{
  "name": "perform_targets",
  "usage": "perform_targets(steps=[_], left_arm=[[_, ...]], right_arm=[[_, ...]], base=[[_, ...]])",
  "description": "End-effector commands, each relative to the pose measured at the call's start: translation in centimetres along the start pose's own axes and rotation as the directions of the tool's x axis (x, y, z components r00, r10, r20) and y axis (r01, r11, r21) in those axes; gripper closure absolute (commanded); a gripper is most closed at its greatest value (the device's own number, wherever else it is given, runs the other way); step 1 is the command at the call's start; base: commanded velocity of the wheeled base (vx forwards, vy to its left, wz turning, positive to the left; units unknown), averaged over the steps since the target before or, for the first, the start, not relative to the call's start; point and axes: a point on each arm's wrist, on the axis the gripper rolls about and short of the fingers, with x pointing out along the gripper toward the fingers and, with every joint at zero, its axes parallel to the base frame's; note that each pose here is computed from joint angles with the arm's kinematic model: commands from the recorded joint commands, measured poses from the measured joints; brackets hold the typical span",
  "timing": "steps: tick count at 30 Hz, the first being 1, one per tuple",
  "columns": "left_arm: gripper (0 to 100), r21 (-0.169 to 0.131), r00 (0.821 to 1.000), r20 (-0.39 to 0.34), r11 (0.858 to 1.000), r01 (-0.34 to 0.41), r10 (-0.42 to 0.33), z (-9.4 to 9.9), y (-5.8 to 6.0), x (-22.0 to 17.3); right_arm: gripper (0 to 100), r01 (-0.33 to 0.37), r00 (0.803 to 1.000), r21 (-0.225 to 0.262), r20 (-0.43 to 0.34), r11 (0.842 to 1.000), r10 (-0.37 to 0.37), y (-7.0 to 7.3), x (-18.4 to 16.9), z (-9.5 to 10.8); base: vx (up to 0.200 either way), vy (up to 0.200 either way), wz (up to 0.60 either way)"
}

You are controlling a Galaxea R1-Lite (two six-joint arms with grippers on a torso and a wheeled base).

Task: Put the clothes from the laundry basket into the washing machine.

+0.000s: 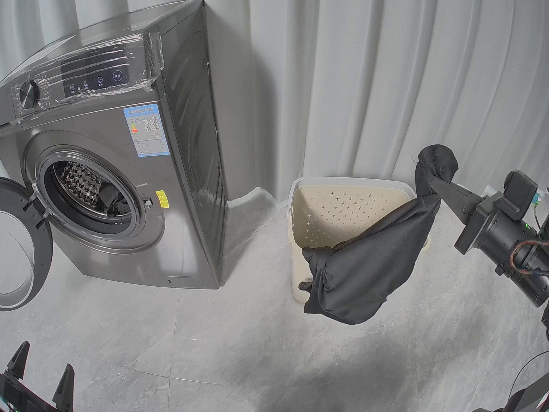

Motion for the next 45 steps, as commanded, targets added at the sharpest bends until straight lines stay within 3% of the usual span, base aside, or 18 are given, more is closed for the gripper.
perform_targets(steps=[1, 12, 45], left_arm=[[0, -0.002, 1.0, 0.0, 1.0, 0.001, -0.001, -0.5, 0.0, 0.0], [0, -0.001, 1.0, 0.0, 1.0, 0.001, -0.001, -0.5, 0.0, 0.0], [0, -0.001, 1.0, 0.0, 1.0, 0.001, -0.001, -0.5, 0.0, 0.0]], right_arm=[[100, -0.031, 1.0, 0.006, 0.005, 0.999, 0.031, 0.6, -0.4, 0.1], [100, -0.109, 0.993, 0.019, 0.046, 0.994, 0.108, 1.8, -0.5, 0.3], [100, -0.149, 0.989, 0.028, 0.01, 0.988, 0.149, 2.2, -0.4, -0.5]], base=[[0.0, 0.2, 0.0], [0.0, 0.2, 0.0], [0.0, 0.2, 0.0]])
